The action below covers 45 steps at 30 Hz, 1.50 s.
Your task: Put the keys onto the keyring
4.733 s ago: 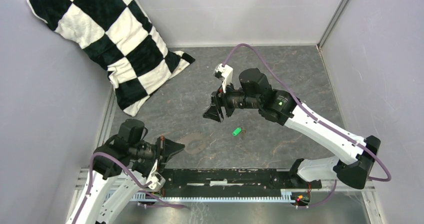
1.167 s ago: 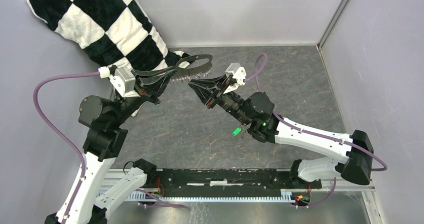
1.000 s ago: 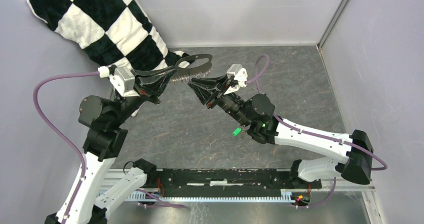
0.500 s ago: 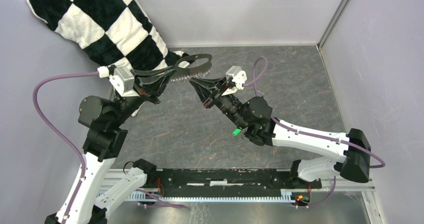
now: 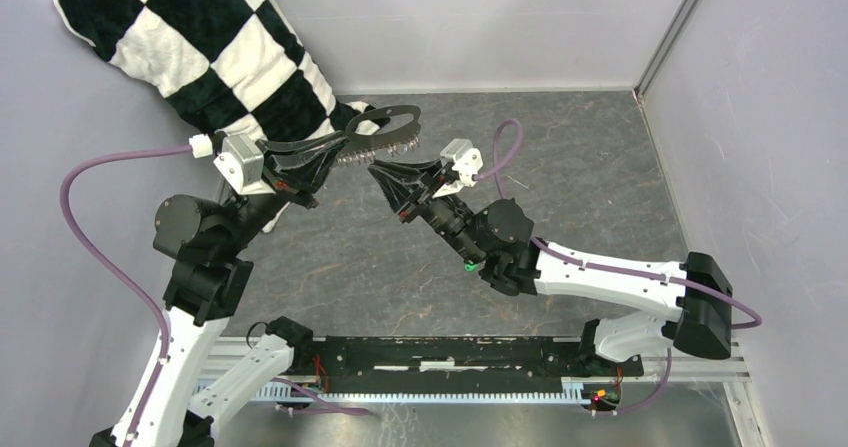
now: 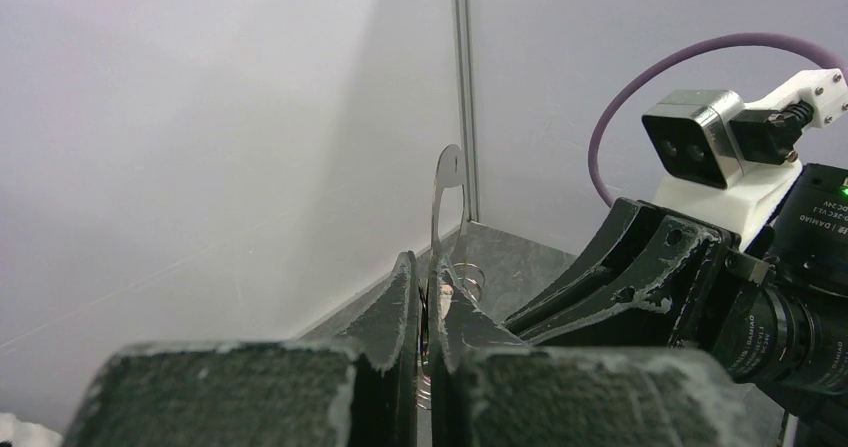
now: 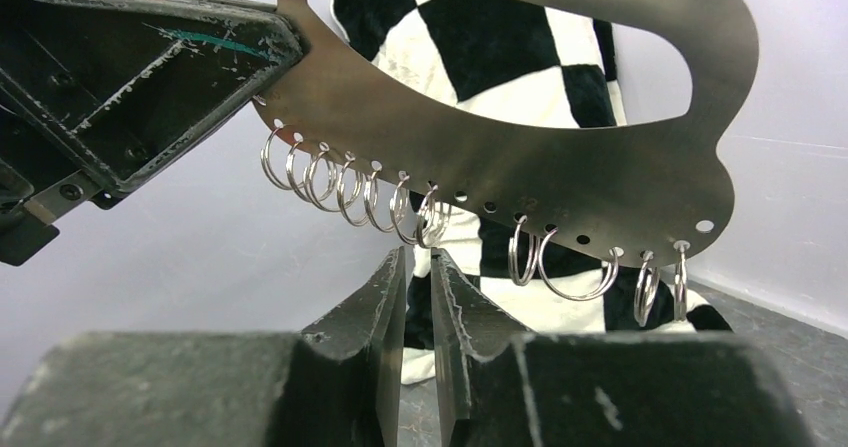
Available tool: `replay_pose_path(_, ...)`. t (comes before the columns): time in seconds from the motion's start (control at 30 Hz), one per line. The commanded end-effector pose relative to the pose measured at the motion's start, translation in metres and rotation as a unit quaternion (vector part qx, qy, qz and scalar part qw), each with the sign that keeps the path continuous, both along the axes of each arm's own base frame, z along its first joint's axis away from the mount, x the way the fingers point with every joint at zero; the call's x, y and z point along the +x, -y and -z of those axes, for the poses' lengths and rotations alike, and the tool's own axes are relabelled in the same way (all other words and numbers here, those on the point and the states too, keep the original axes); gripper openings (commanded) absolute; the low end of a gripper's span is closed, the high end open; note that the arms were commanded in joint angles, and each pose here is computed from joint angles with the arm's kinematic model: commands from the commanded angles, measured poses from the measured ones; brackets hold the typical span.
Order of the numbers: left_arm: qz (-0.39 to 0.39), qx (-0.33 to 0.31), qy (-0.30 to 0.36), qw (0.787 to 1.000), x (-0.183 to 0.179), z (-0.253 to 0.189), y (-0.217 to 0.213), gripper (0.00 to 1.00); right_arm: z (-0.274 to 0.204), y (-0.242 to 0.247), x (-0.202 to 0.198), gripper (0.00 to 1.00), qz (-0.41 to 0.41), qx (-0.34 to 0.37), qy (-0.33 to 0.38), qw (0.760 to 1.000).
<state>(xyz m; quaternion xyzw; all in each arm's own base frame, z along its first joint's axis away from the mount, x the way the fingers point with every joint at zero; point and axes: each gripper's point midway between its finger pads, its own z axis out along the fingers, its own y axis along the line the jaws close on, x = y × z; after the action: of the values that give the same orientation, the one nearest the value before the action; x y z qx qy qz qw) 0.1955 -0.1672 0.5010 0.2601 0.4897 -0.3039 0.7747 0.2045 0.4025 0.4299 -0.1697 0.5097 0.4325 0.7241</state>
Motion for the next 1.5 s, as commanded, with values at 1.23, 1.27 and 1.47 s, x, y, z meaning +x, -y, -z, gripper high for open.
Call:
replay_pose_path(1.23, -0.006, -0.032, 0.009, 0.999, -0.011, -0.015, -0.01, 0.02, -0.037, 0.007, 0.001, 0.01, 0.072, 0.064, 0.0, 0.995)
replay_pose_path(1.27, -0.007, -0.032, 0.009, 0.999, -0.012, -0.015, -0.01, 0.02, -0.035, 0.009, 0.0, 0.0, 0.07, 0.064, -0.004, 0.996)
replay_pose_path(1.47, -0.02, -0.028, -0.004, 0.999, -0.005, -0.001, -0.012, 0.35, -0.015, 0.01, -0.005, 0.01, 0.045, -0.016, -0.063, 0.997)
